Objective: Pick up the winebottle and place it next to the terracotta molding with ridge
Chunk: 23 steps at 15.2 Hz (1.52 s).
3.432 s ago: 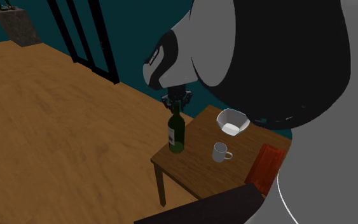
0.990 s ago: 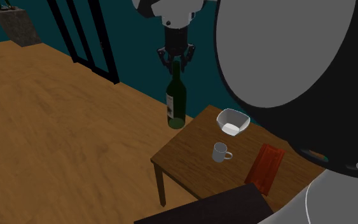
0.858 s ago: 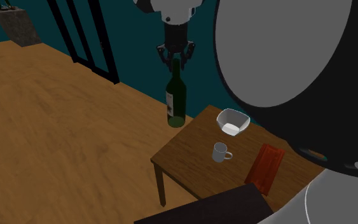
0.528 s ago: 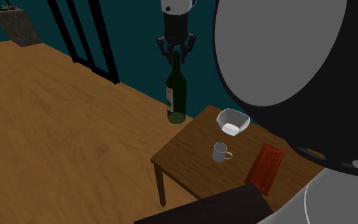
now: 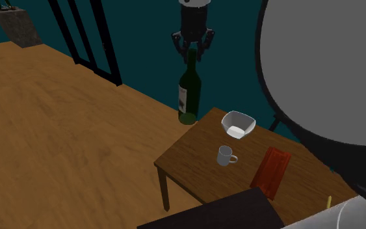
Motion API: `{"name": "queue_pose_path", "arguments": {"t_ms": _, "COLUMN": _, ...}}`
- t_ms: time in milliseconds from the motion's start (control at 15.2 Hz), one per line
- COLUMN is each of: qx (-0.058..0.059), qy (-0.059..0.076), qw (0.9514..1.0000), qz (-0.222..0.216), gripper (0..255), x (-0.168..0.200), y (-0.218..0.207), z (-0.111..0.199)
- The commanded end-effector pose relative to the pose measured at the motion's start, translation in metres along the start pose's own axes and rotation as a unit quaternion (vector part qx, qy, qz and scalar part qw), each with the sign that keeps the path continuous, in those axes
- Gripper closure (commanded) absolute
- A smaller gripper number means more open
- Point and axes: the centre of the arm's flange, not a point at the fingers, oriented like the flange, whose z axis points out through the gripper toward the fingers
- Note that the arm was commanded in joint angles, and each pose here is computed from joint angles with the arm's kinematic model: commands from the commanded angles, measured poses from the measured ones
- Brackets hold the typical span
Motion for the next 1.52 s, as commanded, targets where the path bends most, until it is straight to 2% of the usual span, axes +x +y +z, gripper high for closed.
{"name": "queue_pose_path", "arguments": {"t_ms": 0, "qx": 0.000, "qy": 0.000, "qw": 1.0000, "qz": 0.000, "gripper": 255, "x": -0.025, "y": 0.018, "z": -0.001}}
{"name": "queue_pose_path", "arguments": {"t_ms": 1452, "qx": 0.000, "qy": 0.000, "qw": 1.0000, "qz": 0.000, "gripper": 255, "x": -0.252, "y": 0.198, "z": -0.019}}
